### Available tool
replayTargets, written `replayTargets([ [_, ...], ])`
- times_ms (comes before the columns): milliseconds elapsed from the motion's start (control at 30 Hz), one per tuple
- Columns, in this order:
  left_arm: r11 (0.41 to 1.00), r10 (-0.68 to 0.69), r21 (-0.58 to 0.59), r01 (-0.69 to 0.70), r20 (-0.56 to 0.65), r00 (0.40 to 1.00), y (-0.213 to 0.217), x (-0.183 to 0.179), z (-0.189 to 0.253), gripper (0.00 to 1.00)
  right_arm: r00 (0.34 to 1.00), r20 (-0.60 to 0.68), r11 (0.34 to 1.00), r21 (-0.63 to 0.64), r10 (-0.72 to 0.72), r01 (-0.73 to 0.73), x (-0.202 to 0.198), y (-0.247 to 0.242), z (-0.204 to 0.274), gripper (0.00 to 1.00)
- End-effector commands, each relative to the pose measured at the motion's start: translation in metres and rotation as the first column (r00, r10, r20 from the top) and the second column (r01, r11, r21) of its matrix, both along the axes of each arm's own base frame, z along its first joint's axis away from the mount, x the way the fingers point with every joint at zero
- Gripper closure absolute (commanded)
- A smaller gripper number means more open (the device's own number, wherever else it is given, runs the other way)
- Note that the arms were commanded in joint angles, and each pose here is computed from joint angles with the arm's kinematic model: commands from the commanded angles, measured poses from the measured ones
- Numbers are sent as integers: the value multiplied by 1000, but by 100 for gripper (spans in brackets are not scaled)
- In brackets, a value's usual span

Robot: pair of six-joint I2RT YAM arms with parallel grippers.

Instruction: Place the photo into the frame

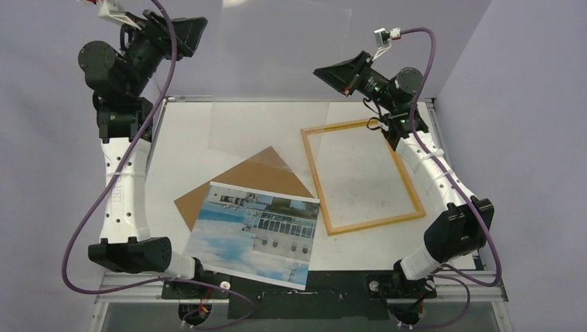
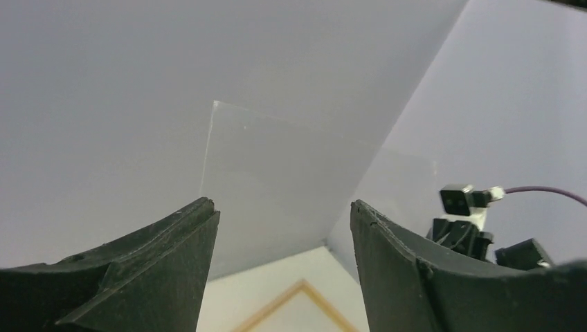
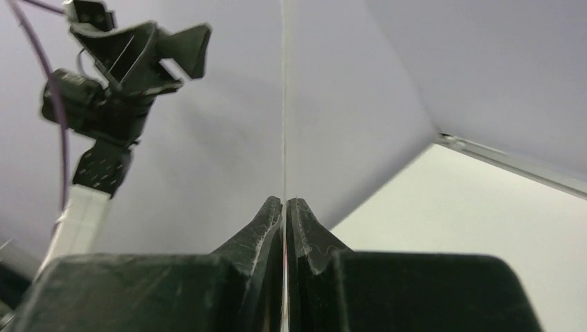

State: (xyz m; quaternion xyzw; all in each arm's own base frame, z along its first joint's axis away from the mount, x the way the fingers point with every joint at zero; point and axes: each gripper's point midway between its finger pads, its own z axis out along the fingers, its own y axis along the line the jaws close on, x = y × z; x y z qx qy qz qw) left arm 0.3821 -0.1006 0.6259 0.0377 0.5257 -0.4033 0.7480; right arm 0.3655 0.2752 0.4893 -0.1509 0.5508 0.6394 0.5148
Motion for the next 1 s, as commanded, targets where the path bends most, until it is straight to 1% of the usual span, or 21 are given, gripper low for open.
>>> replayTargets([
  [0,990,138,73,-123,-264,955,21,40,-88,31,942,-90,931,-211,-323,299,33,-51,-37,100],
  [33,989,144,84,-123,-328,934,22,48,-114,31,905,-99,886,-274,-413,374,43,-67,-50,100],
  [100,990,141,85,-114,-463,875,18,59,-167,31,827,-111,792,-383,-551,476,53,-102,-69,100],
  [133,990,141,85,-113,-549,824,17,65,-205,31,777,-123,731,-454,-618,509,54,-120,-85,100],
  [167,990,143,80,-119,-606,783,17,69,-231,31,731,-112,673,-501,-673,544,55,-137,-94,100],
  [200,994,108,75,-78,-656,747,-3,68,-256,31,688,-90,615,-541,-720,573,55,-153,-100,100],
  [233,996,93,72,-60,-704,704,-13,69,-279,31,627,-60,539,-578,-777,613,55,-172,-104,100],
  [300,997,74,52,-53,-794,603,-33,70,-322,31,531,-13,422,-623,-847,658,48,-202,-107,100],
  [333,999,44,36,-25,-825,564,-49,69,-339,31,484,12,366,-637,-875,679,45,-215,-106,100],
  [400,999,15,38,36,-862,507,-85,66,-369,32,387,64,256,-649,-920,716,37,-239,-101,100],
  [467,994,14,61,89,-892,451,-119,61,-396,32,325,104,184,-648,-940,739,30,-254,-93,100],
  [533,987,3,64,145,-922,387,-152,60,-428,33,285,129,136,-649,-950,749,25,-264,-86,100],
  [633,974,5,77,212,-947,322,-191,57,-460,34,249,154,94,-643,-956,760,17,-273,-75,100],
  [700,965,15,91,245,-955,295,-212,55,-478,34,223,167,69,-632,-960,772,10,-279,-68,100],
  [800,957,63,131,258,-964,258,-231,58,-505,35,195,181,45,-612,-964,790,1,-285,-55,100],
  [900,947,101,167,273,-965,240,-246,59,-526,36,186,190,33,-607,-964,794,-7,-288,-50,100],
  [967,937,130,196,289,-964,232,-256,57,-537,40,188,191,35,-606,-963,794,-13,-288,-49,100],
])
